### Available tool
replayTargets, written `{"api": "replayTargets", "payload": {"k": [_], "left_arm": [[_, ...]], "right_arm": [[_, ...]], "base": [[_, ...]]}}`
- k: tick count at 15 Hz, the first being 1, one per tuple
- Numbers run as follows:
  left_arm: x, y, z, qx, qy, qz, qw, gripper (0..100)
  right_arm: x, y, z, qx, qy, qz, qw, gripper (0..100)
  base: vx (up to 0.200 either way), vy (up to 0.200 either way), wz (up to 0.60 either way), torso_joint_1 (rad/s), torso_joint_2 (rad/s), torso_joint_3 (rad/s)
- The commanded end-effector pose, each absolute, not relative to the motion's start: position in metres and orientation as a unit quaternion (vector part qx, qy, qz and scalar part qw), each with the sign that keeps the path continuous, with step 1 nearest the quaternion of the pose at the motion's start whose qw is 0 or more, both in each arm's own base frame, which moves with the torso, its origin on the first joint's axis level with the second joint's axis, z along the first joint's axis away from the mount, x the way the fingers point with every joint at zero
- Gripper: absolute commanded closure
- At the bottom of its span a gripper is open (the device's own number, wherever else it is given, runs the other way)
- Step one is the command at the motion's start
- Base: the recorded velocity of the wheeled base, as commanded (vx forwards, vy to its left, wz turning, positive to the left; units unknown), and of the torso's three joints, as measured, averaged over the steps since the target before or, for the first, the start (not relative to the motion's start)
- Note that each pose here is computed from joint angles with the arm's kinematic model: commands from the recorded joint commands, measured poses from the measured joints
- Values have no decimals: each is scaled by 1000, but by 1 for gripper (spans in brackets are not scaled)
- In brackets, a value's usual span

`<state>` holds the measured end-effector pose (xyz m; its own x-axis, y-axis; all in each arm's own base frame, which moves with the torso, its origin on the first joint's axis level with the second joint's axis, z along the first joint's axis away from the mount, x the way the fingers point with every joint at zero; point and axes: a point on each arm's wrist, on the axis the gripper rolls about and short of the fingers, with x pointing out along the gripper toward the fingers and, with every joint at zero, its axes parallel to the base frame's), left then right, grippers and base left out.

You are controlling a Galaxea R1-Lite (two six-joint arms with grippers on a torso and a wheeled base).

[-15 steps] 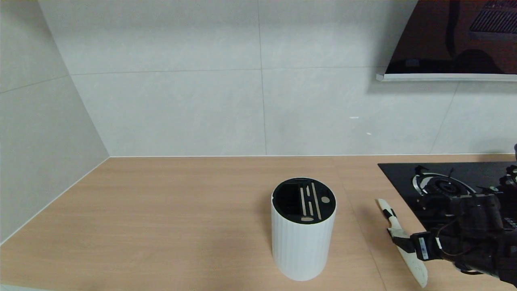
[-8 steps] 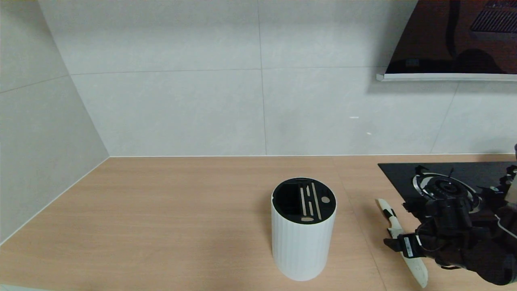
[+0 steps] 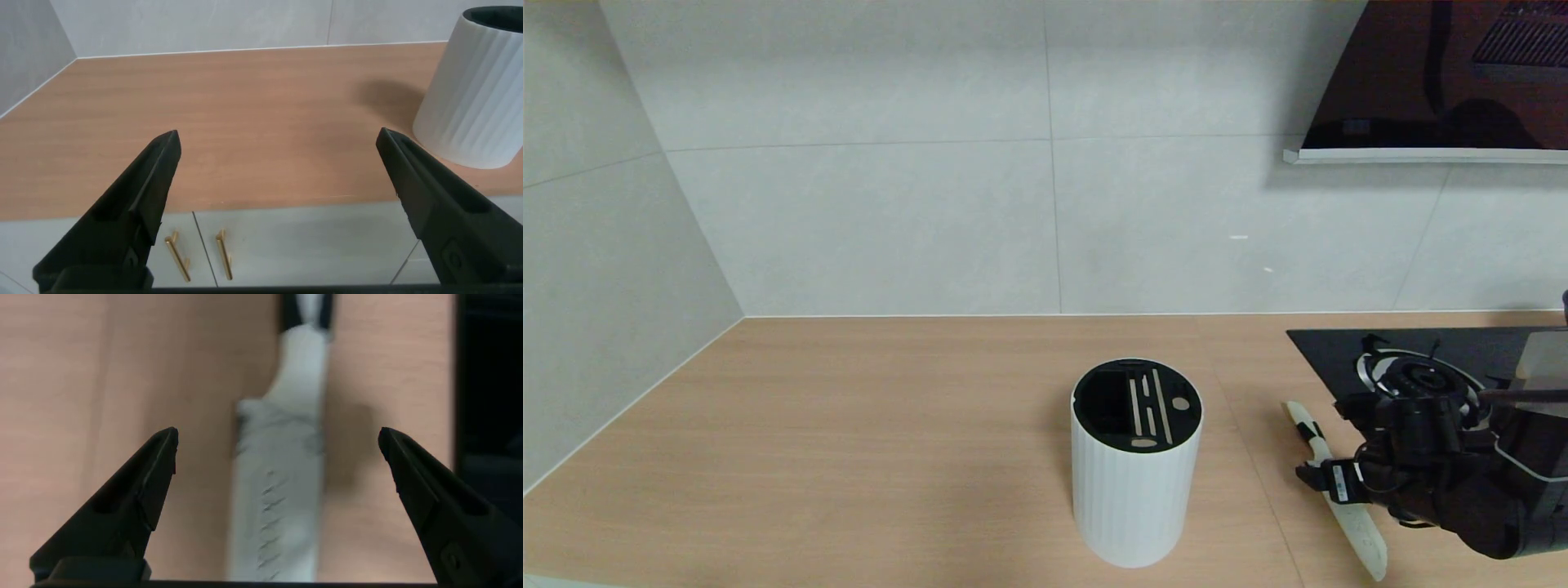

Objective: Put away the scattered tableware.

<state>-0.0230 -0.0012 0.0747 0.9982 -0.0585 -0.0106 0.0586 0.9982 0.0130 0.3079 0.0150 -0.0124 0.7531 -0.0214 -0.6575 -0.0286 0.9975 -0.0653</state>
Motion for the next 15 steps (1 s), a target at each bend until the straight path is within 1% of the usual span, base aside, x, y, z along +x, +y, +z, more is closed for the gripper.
{"api": "replayTargets", "payload": {"k": [1,8,9,15], "left_arm": [[-23,-1,75,7,5,-29,1000,0],[-23,-1,75,7,5,-29,1000,0],[-23,-1,75,7,5,-29,1000,0],[-23,-1,75,7,5,-29,1000,0]], "right_arm": [[308,14,-15,-36,354,1,935,0],[309,14,-17,-36,357,1,934,0],[309,14,-17,-36,357,1,934,100],[307,14,-17,-36,359,1,933,100]], "base": [[0,0,0,0,0,0],[0,0,0,0,0,0],[0,0,0,0,0,0],[0,0,0,0,0,0]]}}
